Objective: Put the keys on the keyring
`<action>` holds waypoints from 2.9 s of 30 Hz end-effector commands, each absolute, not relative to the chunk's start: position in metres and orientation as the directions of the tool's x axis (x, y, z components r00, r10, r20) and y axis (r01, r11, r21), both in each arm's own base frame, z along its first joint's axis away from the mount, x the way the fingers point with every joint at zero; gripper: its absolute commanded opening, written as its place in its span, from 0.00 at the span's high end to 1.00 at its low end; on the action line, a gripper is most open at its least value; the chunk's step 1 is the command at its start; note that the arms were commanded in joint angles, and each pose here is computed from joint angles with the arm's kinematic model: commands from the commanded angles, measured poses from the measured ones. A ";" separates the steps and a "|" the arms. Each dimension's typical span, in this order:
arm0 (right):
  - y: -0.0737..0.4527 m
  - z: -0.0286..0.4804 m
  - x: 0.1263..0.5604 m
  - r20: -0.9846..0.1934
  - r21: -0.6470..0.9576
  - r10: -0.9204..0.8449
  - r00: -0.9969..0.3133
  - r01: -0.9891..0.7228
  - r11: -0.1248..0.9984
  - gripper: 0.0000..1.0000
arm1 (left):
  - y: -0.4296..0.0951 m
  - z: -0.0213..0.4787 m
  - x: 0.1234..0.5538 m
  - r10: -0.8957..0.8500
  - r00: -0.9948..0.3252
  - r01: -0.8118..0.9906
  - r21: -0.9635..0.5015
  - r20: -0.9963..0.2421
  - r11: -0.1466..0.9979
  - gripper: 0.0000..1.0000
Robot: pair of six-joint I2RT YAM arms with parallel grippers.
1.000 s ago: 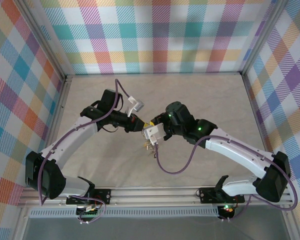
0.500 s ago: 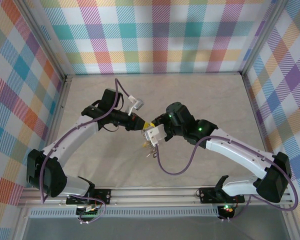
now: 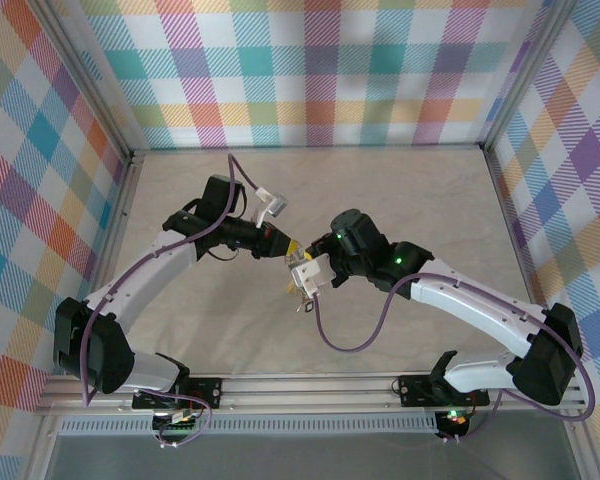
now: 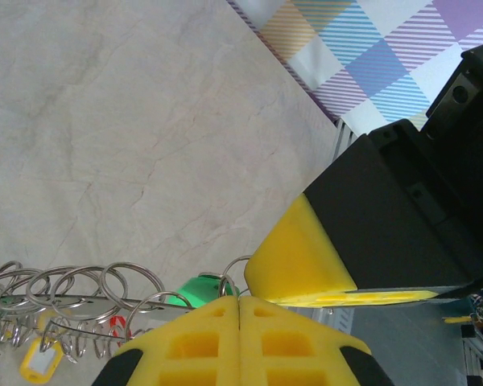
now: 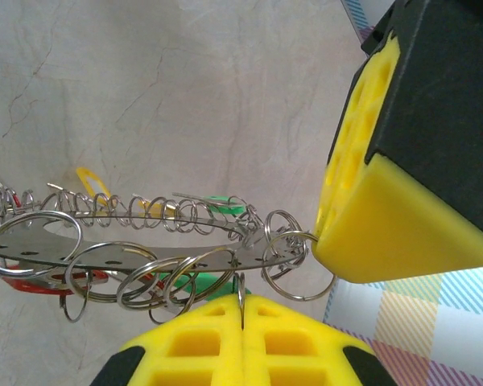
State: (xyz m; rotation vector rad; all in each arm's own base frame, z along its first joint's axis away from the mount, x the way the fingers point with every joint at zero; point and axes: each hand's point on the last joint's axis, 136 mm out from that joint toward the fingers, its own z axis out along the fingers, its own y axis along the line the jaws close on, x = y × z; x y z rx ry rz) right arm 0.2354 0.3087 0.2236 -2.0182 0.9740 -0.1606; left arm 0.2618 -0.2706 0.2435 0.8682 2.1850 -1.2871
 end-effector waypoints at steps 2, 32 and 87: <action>0.297 0.236 0.248 -0.361 -0.721 -0.749 0.556 -0.676 -0.154 1.00 | -0.269 0.249 0.260 0.281 -0.658 0.750 -0.574 -0.699 0.327 1.00; 0.208 0.072 0.265 -0.297 0.281 -0.770 -0.565 -0.822 0.495 0.93 | -0.261 0.215 0.265 0.306 -0.675 0.735 -0.574 -0.671 0.361 1.00; 0.323 0.165 0.247 -0.910 0.109 -0.411 -0.050 -0.986 -0.122 0.63 | -0.256 0.187 0.274 0.324 -0.717 0.693 -0.578 -0.618 0.431 1.00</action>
